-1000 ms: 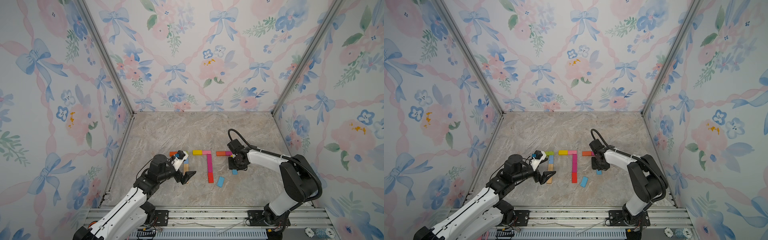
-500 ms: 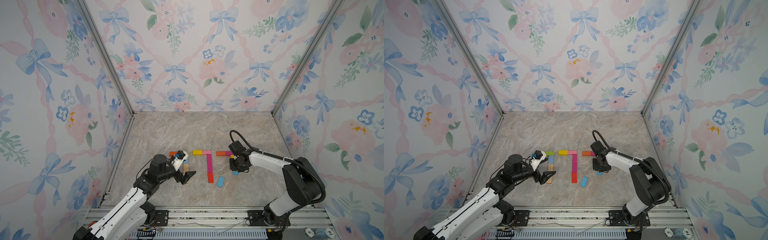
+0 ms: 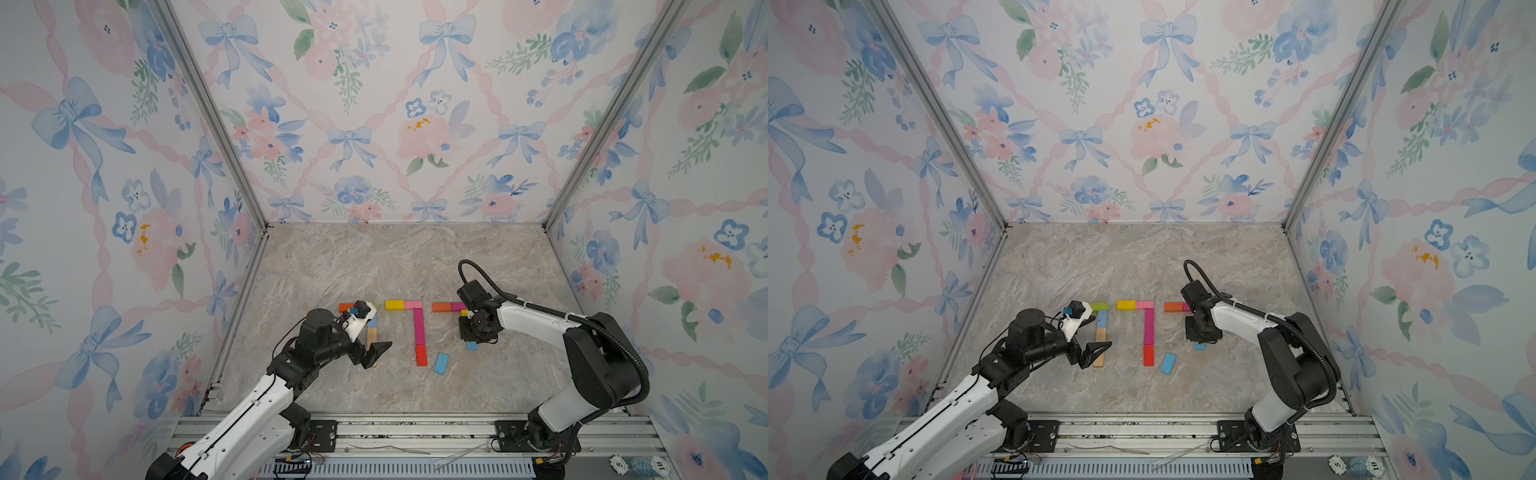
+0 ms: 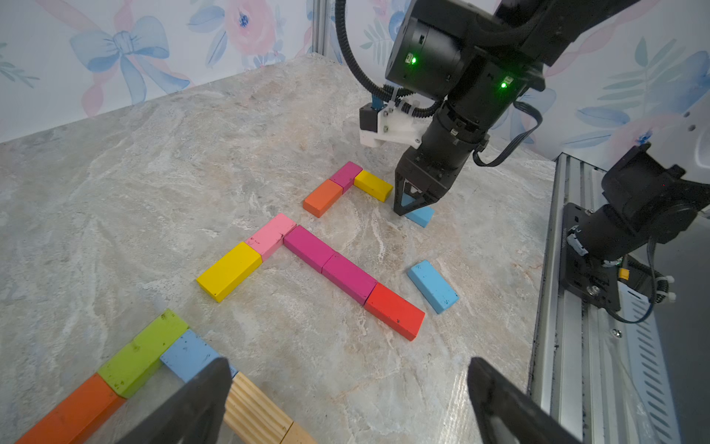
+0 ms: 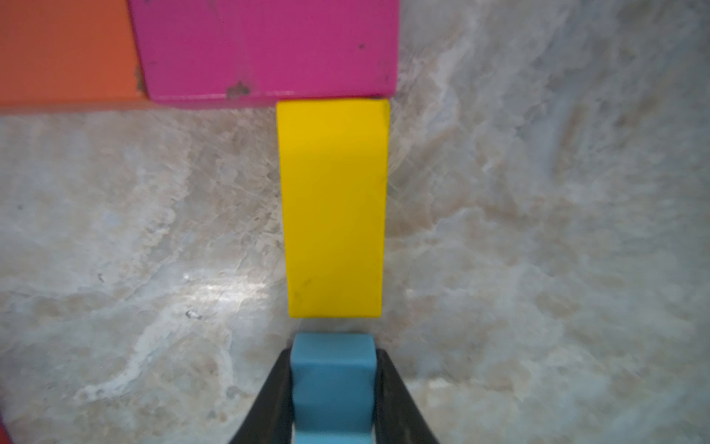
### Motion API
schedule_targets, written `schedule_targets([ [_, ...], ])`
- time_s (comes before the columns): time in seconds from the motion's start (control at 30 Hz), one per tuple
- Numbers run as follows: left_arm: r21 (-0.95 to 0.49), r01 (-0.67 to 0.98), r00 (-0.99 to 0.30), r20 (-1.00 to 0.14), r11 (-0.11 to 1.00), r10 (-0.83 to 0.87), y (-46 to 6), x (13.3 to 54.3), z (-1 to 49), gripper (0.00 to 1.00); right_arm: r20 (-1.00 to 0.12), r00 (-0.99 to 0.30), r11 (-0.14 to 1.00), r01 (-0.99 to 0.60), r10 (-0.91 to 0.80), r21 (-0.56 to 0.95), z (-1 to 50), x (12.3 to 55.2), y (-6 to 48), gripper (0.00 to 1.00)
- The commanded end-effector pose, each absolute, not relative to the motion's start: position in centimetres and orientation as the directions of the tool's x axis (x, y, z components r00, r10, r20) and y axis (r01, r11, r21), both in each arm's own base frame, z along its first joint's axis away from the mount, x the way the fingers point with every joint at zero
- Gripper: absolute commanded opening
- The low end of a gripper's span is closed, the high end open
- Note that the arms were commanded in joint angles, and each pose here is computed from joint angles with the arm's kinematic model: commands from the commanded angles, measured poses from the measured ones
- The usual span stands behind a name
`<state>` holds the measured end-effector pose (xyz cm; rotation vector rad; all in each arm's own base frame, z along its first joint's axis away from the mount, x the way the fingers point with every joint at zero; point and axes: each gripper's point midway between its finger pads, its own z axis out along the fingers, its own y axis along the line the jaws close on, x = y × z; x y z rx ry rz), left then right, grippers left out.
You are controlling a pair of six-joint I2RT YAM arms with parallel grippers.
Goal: Assemble the number 7 with building blocks
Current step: Assemble the building block at the center of the board.
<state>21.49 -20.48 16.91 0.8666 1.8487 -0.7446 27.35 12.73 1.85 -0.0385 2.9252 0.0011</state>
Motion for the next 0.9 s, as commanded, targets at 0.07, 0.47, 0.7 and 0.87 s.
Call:
schedule_targets([
  [0.07, -0.112, 0.818, -0.309, -0.913, 0.564, 0.266, -20.5, 21.5, 16.7, 0.98, -0.155, -0.987, 0.999, -0.033, -0.039, -0.042, 1.0, 26.3, 11.7, 0.32],
  [0.47, -0.111, 0.816, -0.310, -0.912, 0.567, 0.268, -20.4, 21.5, 16.6, 0.98, -0.164, -0.985, 0.998, -0.040, -0.047, -0.045, 1.5, 27.0, 11.9, 0.32],
  [0.7, -0.110, 0.816, -0.309, -0.912, 0.568, 0.268, -20.4, 21.5, 16.7, 0.98, -0.174, -0.984, 0.998, -0.041, -0.048, -0.042, 1.7, 27.4, 12.0, 0.32],
  [0.87, -0.111, 0.815, -0.311, -0.912, 0.569, 0.268, -20.4, 21.6, 16.6, 0.98, -0.151, -0.987, 0.998, -0.041, -0.048, -0.049, 1.1, 27.3, 12.0, 0.47],
])
